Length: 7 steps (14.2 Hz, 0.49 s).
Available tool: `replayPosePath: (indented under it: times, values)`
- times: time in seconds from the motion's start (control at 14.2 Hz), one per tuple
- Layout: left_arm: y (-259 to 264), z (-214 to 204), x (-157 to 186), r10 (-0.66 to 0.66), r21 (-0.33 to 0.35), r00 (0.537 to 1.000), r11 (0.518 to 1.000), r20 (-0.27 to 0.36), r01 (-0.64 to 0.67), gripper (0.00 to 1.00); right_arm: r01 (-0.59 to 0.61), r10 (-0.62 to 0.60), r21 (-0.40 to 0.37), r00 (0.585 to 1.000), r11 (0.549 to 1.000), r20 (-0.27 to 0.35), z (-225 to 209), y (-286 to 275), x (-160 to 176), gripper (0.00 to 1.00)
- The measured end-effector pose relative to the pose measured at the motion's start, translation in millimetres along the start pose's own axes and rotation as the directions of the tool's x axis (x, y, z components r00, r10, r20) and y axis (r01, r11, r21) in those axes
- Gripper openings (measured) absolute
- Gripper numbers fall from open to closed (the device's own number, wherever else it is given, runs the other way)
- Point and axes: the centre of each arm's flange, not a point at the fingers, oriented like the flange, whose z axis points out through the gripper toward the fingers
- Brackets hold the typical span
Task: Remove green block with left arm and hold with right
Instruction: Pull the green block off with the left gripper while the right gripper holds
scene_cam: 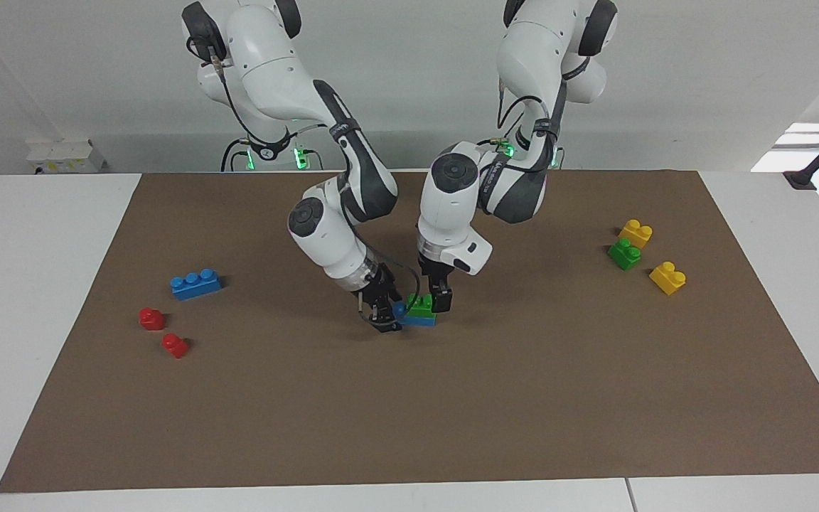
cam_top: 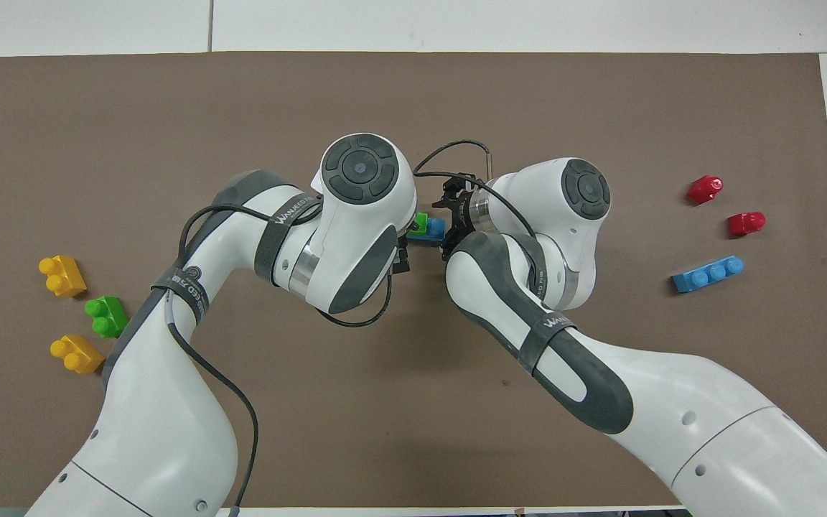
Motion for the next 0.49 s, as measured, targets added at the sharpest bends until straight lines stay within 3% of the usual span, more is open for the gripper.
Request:
replayPosePath:
  times: [0.14, 0.21, 0.35, 0.49]
  values:
    - [1.6, 2.2, -0.8, 0.0, -0.012, 1.0, 1.0, 0.002, 0.0, 1.0, -0.001, 0.001, 0.019, 1.0, 1.0, 0.0, -0.5, -1.3, 0.8, 0.6]
    - [2.4, 5.0, -1.1, 0.001, -0.017, 1.0, 1.0, 0.002, -0.001, 1.0, -0.002, 0.002, 0.023, 1.0, 1.0, 0.0, -0.2, -1.3, 1.4, 0.52]
    - [3.8, 8.8, -1.9, 0.001, -0.025, 1.0, 1.0, 0.005, -0.001, 1.0, -0.006, 0.006, 0.025, 1.0, 1.0, 0.002, 0.3, -1.3, 1.9, 0.5]
    - [4.7, 11.4, -2.4, 0.0, -0.03, 1.0, 1.0, 0.006, 0.0, 1.0, -0.02, 0.02, 0.026, 1.0, 0.999, 0.013, 0.6, -0.9, 1.2, 0.4]
